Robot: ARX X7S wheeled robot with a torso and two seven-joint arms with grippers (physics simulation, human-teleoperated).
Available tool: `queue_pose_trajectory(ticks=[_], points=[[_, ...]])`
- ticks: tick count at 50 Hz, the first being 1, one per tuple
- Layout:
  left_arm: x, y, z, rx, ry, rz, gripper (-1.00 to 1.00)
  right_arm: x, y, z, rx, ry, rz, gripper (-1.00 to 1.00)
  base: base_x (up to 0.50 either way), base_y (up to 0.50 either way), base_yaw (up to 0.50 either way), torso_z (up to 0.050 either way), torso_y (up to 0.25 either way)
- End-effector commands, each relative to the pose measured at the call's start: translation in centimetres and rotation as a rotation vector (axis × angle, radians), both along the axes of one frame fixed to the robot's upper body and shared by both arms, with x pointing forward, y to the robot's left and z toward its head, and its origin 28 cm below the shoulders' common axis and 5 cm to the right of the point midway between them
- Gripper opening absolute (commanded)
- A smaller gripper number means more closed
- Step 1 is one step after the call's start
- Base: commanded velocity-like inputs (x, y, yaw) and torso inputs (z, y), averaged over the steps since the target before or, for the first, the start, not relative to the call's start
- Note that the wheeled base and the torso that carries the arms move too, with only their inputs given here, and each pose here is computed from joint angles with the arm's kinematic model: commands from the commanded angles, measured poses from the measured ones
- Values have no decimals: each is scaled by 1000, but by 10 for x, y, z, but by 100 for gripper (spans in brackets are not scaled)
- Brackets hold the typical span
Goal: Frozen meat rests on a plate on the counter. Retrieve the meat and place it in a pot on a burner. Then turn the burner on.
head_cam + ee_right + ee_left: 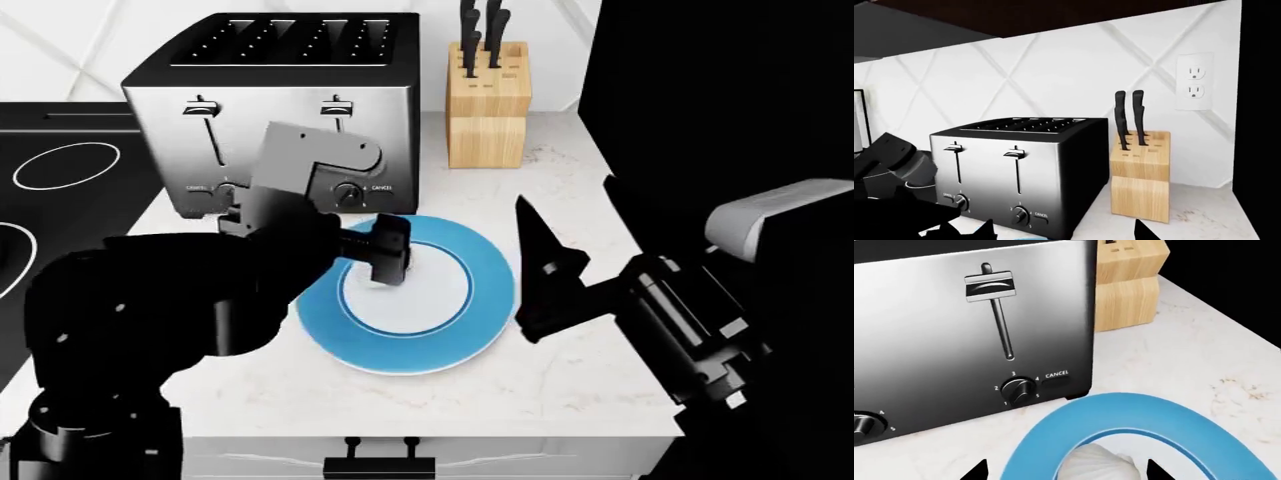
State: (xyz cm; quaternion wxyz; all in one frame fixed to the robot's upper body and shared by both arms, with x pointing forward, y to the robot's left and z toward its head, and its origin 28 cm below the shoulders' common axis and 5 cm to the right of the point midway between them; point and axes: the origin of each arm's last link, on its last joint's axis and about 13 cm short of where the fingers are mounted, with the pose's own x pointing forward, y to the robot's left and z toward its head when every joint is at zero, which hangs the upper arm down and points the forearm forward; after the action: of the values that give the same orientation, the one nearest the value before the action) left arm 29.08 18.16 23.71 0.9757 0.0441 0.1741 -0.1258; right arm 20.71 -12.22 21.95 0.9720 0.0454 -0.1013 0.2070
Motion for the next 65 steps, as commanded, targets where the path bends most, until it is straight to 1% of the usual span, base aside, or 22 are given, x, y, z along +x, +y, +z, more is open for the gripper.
queue_pose_trajectory(ticks=[1,8,20,29,36,65], points=[[17,-11,3,35,64,10,100,1,-3,2,18,-15,22,100,0,0,0,0,0],[21,-18,-2,75,109,20,100,6,-2,0,28,-7,35,100,0,0,0,0,0],[19,-28,-7,108,127,-15,100,14,3,0,36,-9,41,100,0,0,0,0,0],[19,-34,-10,125,131,-41,100,16,3,0,42,-11,39,100,0,0,0,0,0],[21,-35,-12,125,139,-37,100,14,0,-1,45,-9,41,100,0,0,0,0,0],[30,-31,-26,115,176,-25,100,17,-1,-6,40,15,43,100,0,0,0,0,0]])
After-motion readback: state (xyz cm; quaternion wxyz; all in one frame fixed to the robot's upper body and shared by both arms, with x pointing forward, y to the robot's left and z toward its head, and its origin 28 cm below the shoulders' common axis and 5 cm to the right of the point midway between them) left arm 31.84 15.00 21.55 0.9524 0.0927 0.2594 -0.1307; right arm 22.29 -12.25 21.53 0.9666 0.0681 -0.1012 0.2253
